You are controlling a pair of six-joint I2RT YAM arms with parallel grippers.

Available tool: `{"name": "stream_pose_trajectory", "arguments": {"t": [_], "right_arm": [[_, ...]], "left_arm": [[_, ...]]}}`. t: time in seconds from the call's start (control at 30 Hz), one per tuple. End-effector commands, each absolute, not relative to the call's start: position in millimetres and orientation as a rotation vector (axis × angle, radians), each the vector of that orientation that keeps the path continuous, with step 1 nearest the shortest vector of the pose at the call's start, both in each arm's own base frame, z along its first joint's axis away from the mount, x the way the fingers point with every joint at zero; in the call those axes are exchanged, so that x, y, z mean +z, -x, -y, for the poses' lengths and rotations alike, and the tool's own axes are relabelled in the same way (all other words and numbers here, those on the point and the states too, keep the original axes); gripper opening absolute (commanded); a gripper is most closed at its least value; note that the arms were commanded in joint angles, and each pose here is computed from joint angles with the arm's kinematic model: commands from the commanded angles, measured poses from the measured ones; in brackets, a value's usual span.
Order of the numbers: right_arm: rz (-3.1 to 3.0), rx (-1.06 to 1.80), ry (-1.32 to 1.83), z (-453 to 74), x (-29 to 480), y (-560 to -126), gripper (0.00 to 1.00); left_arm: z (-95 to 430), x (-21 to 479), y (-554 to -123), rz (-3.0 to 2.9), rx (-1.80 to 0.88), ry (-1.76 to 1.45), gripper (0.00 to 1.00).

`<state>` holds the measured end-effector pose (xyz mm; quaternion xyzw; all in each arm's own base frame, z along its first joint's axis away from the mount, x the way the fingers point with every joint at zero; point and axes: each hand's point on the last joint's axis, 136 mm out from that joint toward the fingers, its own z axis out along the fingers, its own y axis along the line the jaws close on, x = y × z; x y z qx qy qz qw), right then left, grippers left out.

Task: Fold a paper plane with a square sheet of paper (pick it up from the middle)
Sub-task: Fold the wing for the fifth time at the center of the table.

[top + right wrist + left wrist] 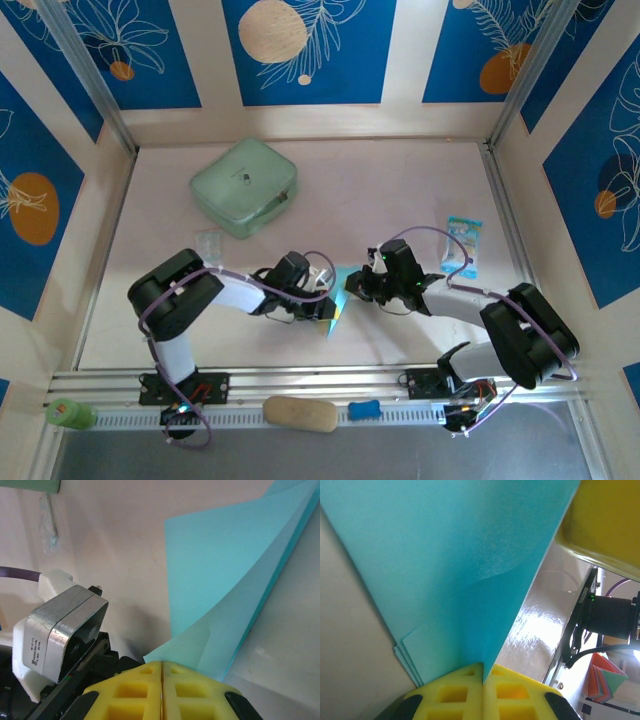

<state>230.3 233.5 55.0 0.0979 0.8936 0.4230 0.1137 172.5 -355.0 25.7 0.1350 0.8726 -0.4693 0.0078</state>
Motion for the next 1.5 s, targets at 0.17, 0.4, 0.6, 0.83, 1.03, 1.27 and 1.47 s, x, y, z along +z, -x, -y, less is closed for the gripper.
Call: {"name": "stream_pose_trajectory", "arguments": {"t": [0.17,0.4,0.6,0.83,1.03,1.27,1.47], "right_arm": [[-2.576,1.278,-0.225,-233.0,64.1,-226.0,0.08],[-2.573,1.302,-0.197,-236.0,66.9,-224.9,0.08],[-2.59,1.327,-0.172,-241.1,63.9,-224.1,0.08],[-2.609,1.335,-0.151,-245.1,60.0,-225.1,0.08],[-2.633,1.32,-0.126,-247.6,53.8,-227.5,0.08],[-2.664,1.356,-0.082,-258.0,46.3,-235.1,0.07],[-2.662,1.395,-0.069,-265.1,43.0,-243.3,0.07]], "left_arm": [[352.8,45.0,-182.6,-2.594,-1.505,-0.395,0.0],[347.6,25.6,-178.6,-2.68,-1.522,-0.304,0.0],[346.6,13.7,-175.0,-2.729,-1.561,-0.242,0.0],[339.3,6.4,-175.4,-2.753,-1.544,-0.163,0.0],[331.4,5.0,-175.4,-2.765,-1.501,-0.122,0.0],[325.6,0.9,-176.1,-2.776,-1.484,-0.026,0.0],[318.4,-4.8,-175.7,-2.79,-1.455,0.043,0.0]]}}
